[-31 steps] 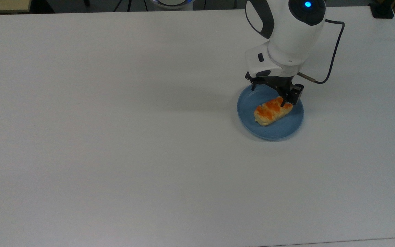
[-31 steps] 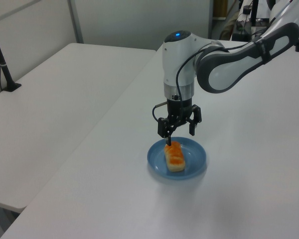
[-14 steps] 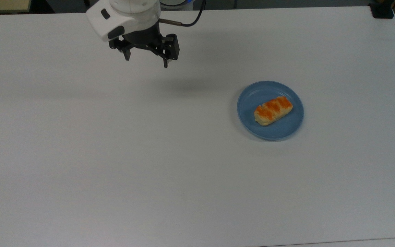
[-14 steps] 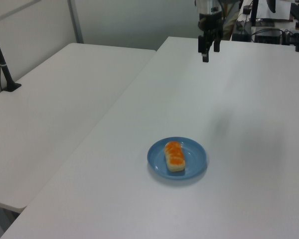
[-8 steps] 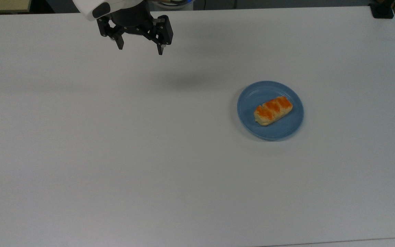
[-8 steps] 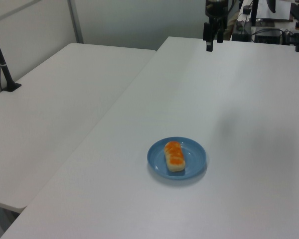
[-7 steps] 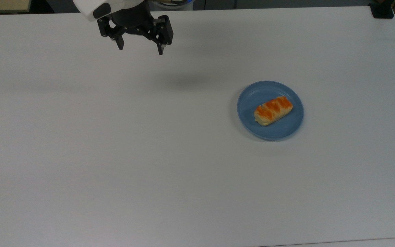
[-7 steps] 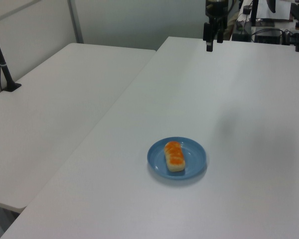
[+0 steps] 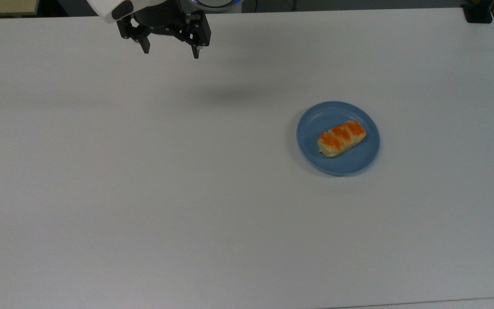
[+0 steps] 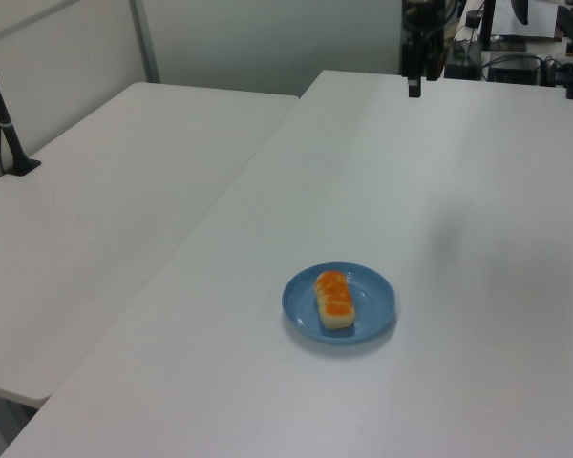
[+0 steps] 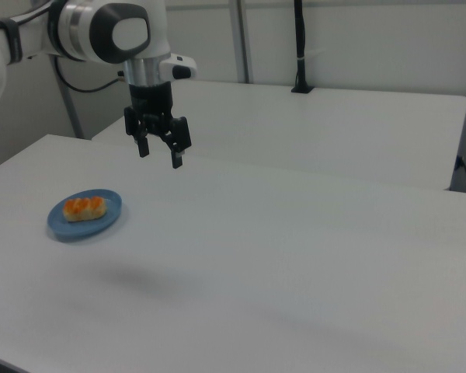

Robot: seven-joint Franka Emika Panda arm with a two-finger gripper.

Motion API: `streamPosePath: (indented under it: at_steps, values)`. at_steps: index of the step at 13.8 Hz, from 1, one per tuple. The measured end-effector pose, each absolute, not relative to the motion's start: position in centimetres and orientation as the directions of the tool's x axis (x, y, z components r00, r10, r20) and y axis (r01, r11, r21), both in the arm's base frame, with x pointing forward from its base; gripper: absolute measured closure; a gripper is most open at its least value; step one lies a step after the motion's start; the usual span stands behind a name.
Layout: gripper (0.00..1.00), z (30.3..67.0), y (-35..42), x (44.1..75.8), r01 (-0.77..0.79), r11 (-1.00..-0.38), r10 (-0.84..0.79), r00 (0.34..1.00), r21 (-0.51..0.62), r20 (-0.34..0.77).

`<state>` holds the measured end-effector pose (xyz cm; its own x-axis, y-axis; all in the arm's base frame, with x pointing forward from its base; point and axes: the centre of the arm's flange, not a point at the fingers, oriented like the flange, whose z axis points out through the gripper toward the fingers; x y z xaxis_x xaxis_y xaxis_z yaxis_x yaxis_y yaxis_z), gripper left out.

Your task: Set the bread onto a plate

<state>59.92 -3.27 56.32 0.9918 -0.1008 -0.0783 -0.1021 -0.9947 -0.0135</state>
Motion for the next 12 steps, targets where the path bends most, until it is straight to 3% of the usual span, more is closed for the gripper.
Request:
streamPosePath:
  at_steps: [12]
  values:
    - [0.0, 58.2, -2.8, 56.4, -0.101, -0.994, -0.098, 0.992, -0.038, -0.078]
